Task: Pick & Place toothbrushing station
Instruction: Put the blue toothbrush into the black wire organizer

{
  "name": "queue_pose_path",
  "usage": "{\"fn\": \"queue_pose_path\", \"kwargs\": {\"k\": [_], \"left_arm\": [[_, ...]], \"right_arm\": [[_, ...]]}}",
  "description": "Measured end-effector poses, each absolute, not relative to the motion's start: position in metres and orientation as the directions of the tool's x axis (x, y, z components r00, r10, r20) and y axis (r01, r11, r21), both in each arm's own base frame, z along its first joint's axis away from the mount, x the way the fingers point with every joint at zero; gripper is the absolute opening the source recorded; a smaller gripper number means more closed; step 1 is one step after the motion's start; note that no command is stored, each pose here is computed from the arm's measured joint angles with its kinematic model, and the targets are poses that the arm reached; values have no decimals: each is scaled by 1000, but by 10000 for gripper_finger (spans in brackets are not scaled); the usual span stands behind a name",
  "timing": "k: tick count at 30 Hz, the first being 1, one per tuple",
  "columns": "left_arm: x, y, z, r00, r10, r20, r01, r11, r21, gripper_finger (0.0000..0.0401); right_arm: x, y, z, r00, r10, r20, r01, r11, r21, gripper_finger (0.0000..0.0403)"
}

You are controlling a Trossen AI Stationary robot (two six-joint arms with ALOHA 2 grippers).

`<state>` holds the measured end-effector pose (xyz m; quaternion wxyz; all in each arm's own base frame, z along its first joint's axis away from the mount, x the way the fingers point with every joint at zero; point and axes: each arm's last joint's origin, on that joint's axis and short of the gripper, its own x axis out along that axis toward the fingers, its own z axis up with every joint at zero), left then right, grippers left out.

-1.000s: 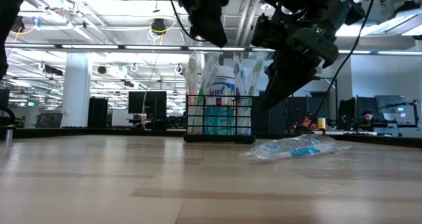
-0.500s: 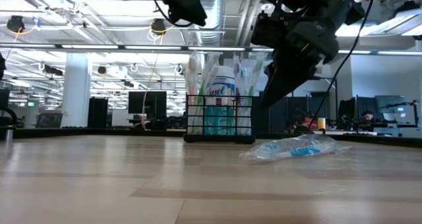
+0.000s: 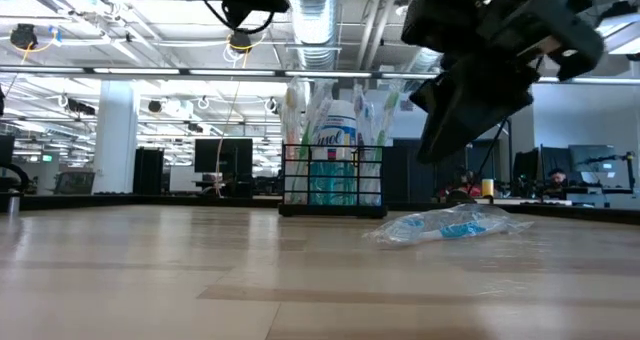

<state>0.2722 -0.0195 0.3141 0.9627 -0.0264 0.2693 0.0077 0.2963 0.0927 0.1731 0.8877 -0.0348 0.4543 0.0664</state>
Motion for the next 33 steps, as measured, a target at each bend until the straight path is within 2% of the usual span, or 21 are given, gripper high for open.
{"fn": "queue_pose_path", "kwargs": {"k": [17,19,21,25,33], "left_arm": [[256,-78,271,898,-51,-436,28,998,-61,106],[254,-83,267,904,-58,-423,32,997,-68,106],[252,-88,264,908,-68,-413,43,997,-72,106],[248,-94,255,915,-96,-393,70,994,-79,106],[243,-100,242,922,-124,-366,92,990,-103,106]], "right_arm": [[290,117,167,583,67,-810,-264,958,-111,102],[296,120,162,585,71,-808,-276,954,-116,102],[296,119,154,533,51,-845,-312,940,-140,102],[310,126,157,557,63,-828,-341,926,-159,102],[318,131,152,405,2,-914,-370,915,-162,102]]}}
